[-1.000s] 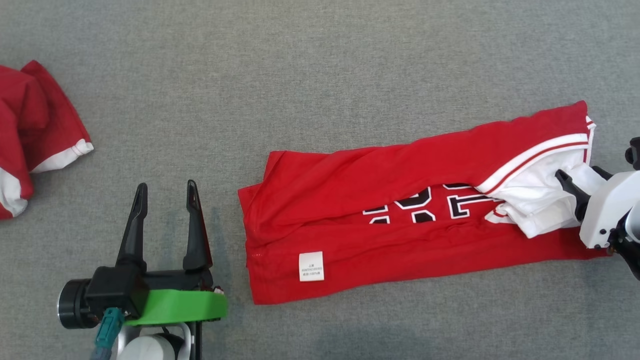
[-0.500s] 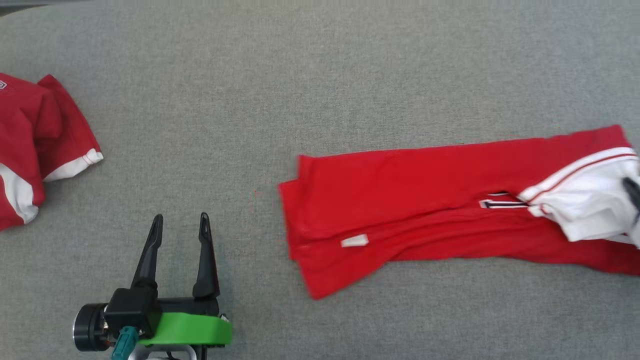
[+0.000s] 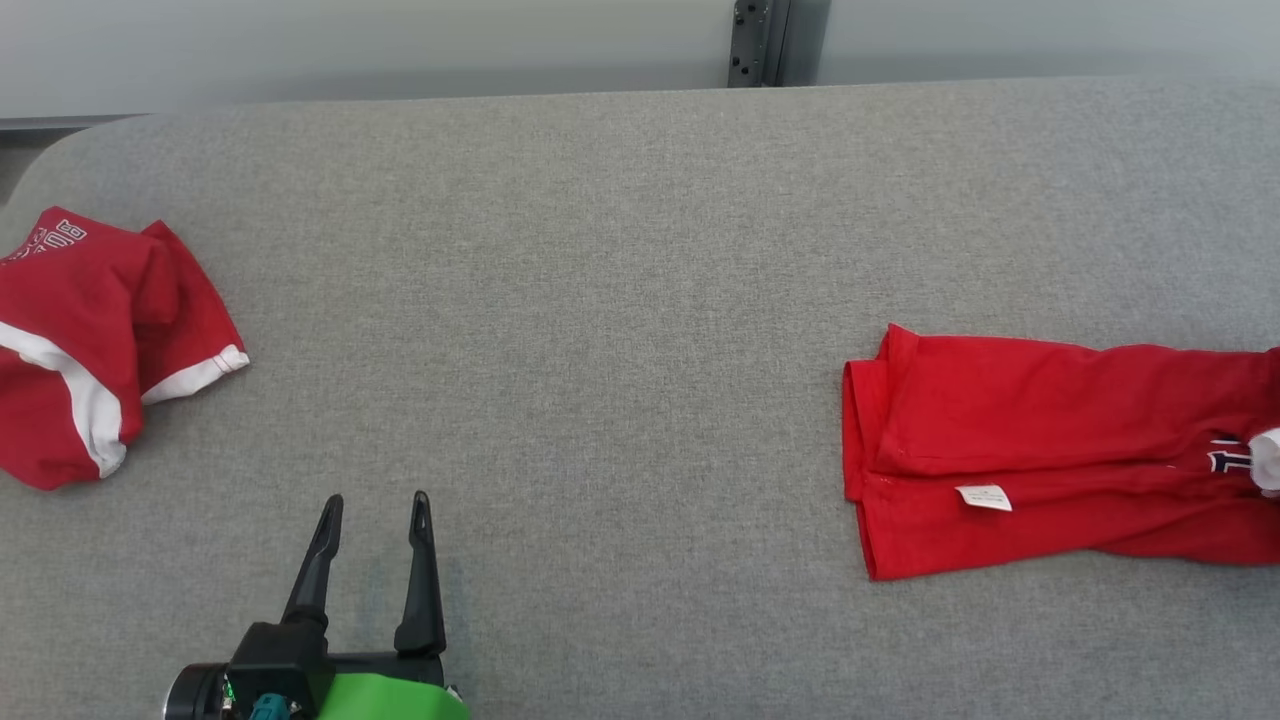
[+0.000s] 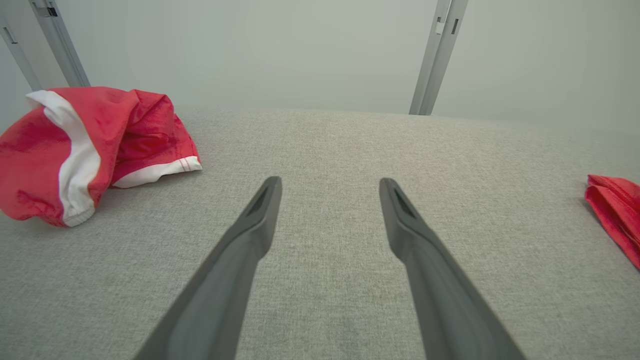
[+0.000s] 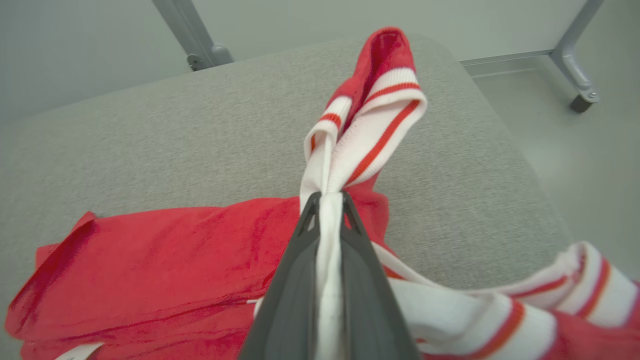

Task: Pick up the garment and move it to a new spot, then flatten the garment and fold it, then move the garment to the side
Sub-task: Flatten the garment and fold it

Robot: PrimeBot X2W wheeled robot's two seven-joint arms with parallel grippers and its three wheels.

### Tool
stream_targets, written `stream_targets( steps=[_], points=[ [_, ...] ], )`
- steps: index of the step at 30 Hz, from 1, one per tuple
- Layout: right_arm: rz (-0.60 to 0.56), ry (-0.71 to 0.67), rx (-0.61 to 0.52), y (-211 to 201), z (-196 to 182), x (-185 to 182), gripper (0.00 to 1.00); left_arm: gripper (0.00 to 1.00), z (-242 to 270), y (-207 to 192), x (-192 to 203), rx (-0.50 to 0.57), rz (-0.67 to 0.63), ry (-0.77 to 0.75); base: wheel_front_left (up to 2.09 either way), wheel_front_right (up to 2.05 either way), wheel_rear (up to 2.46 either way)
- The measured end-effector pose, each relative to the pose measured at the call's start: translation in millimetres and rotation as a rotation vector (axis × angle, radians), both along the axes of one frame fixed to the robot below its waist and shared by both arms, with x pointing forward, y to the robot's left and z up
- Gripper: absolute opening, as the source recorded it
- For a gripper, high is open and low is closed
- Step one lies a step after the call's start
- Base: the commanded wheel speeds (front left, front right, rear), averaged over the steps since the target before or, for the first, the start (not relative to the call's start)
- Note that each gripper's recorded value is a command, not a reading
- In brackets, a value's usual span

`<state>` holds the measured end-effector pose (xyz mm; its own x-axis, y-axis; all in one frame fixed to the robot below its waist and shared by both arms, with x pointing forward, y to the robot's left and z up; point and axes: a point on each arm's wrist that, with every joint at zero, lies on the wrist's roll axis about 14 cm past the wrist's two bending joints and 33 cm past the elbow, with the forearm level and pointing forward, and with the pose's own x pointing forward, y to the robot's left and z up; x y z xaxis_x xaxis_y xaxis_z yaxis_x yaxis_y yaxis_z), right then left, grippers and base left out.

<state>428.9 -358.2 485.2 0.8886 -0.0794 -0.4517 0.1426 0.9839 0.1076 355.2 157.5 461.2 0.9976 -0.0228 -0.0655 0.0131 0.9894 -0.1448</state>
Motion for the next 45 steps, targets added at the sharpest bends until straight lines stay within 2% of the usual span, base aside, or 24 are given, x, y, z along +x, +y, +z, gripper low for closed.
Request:
stream_targets(
  steps=[5, 10, 17, 23, 24, 25, 26, 28, 31, 36, 38, 40, 42, 45],
  points=[
    [0.236, 0.006, 0.116, 112.4, -22.5, -12.2, 0.00, 1.00, 2.0, -4.9, -1.4, -0.010, -0.014, -0.007, 0.00, 0.00, 0.00],
    [0.339, 0.014, 0.234, 193.3, -41.8, -21.8, 0.00, 1.00, -0.4, -13.1, 0.5, -0.013, -0.038, 0.000, 0.00, 0.00, 0.00],
    [0.368, -0.038, 0.271, 239.7, -43.2, -4.8, 0.00, 1.00, -2.2, -19.5, 1.6, -0.017, -0.055, 0.005, 0.00, 0.00, 0.00],
    [0.379, -0.011, 0.240, 247.0, -56.1, -4.4, 0.00, 1.00, -3.7, -17.3, -0.8, -0.018, -0.040, 0.013, 0.00, 0.00, 0.00],
    [0.383, -0.013, 0.235, 248.3, -56.6, -4.6, 0.16, 1.00, -4.3, -16.4, -0.8, -0.020, -0.035, 0.015, 0.00, 0.00, 0.00],
    [0.391, -0.018, 0.230, 250.3, -56.3, -4.8, 0.83, 1.00, -5.0, -15.4, -0.9, -0.020, -0.030, 0.018, 0.00, 0.00, 0.00],
    [0.399, -0.019, 0.226, 252.5, -56.2, -5.7, 1.00, 1.00, -5.4, -15.0, -0.9, -0.020, -0.028, 0.019, 0.00, 0.00, 0.00],
    [0.409, -0.055, 0.221, 255.3, -49.3, -4.9, 1.00, 1.00, -5.5, -15.0, -1.0, -0.020, -0.027, 0.020, 0.00, 0.00, 0.00],
    [0.390, -0.207, 0.194, 245.6, -17.2, 3.3, 1.00, 1.00, -4.1, -15.4, -0.6, -0.024, -0.025, 0.015, 0.00, 0.00, 0.00],
    [0.288, -0.432, 0.130, 206.7, 28.8, -3.5, 1.00, 1.00, -2.6, -18.9, 3.1, -0.036, -0.030, 0.011, 0.00, 0.00, 0.00],
    [0.239, -0.470, 0.067, 184.1, 33.4, -11.7, 1.00, 1.00, -3.5, -22.7, 5.4, -0.037, -0.044, 0.012, 0.00, 0.00, 0.00],
    [0.162, -0.491, 0.052, 161.9, 31.4, -20.5, 1.00, 1.00, -3.5, -26.8, 9.5, -0.031, -0.063, 0.008, 0.00, 0.00, 0.00],
    [0.145, -0.498, -0.051, 143.5, 26.4, -28.5, 1.00, 1.00, -5.1, -29.7, 13.7, -0.025, -0.079, 0.009, 0.00, 0.00, 0.00],
    [0.087, -0.464, -0.130, 117.6, 5.8, -38.2, 1.00, 1.00, -6.8, -34.5, 22.7, -0.021, -0.101, 0.007, 0.00, 0.00, 0.00]
  ],
)
